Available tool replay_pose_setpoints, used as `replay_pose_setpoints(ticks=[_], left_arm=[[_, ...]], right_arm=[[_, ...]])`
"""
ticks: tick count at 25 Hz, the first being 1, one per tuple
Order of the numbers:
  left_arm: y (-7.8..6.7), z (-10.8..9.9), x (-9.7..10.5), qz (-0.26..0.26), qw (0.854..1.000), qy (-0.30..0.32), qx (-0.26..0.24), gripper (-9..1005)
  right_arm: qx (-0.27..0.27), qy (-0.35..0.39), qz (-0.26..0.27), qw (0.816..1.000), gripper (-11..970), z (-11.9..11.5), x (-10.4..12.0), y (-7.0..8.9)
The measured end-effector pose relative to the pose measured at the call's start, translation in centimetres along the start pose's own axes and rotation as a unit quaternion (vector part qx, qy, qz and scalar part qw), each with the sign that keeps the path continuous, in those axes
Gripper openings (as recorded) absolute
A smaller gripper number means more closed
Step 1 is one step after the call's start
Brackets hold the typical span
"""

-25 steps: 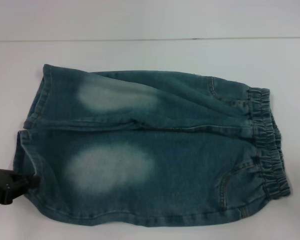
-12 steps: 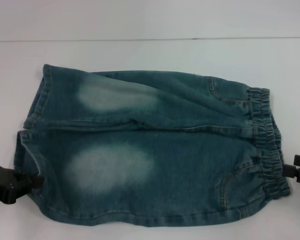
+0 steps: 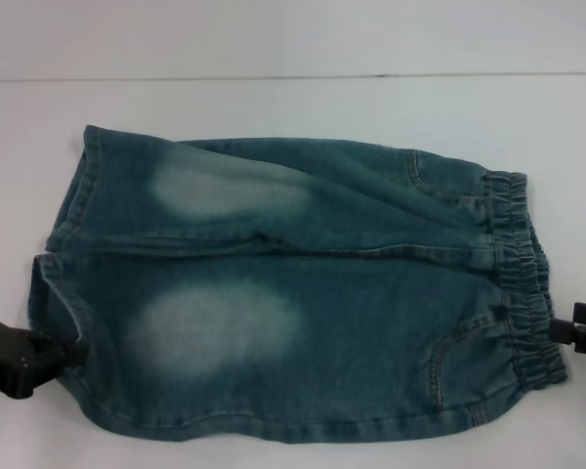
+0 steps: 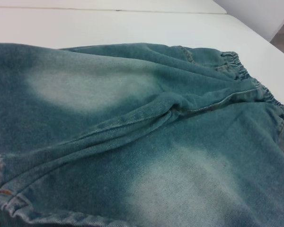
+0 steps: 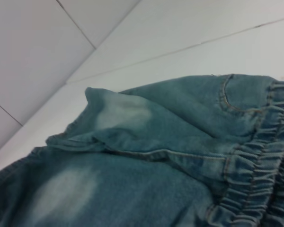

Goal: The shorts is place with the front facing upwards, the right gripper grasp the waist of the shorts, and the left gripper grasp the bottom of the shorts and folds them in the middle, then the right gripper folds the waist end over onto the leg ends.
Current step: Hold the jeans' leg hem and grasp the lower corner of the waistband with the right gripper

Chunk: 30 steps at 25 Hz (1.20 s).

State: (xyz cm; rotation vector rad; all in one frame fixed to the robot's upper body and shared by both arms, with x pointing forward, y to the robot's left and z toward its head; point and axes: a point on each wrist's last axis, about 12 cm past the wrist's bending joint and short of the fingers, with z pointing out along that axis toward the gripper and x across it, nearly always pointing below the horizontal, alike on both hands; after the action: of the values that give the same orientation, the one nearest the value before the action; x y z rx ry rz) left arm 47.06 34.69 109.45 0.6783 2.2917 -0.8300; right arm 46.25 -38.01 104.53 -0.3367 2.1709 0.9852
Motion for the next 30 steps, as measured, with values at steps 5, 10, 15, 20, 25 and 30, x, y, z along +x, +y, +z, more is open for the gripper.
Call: replay_pose_setpoints(ticks=[5, 10, 15, 20, 25, 30], left_arm=[[0.0, 0.1, 0.0, 0.001, 1.0, 0.0, 0.002, 50], [-0.1, 0.2, -0.1, 0.003, 1.0, 0.002, 0.006, 49], [-0.1, 0.3, -0.1, 0.004, 1.0, 0.002, 0.007, 49], [-0.1, 0.4, -0.3, 0.005, 1.0, 0.002, 0.009, 50], [-0.2, 0.5, -0.3, 0.006, 1.0, 0.004, 0.012, 50], [-0.2, 0.6, -0.3, 0.007, 1.0, 0.005, 0.014, 49]], right_arm=[[0.004, 0.009, -0.004, 1.0, 909, 0.7, -0.1, -0.1], [0.001, 0.017, -0.005, 1.0, 908, 1.5, -0.1, 0.1], [-0.007, 0.022, -0.004, 1.0, 904, 1.9, -0.1, 0.4], [-0.024, 0.017, -0.002, 1.0, 900, 1.7, -0.2, 0.7], [-0.017, 0.018, 0.002, 1.0, 895, 1.4, -0.1, 0.5], [-0.011, 0.031, 0.016, 0.999, 891, 1.0, 0.1, 0.4]])
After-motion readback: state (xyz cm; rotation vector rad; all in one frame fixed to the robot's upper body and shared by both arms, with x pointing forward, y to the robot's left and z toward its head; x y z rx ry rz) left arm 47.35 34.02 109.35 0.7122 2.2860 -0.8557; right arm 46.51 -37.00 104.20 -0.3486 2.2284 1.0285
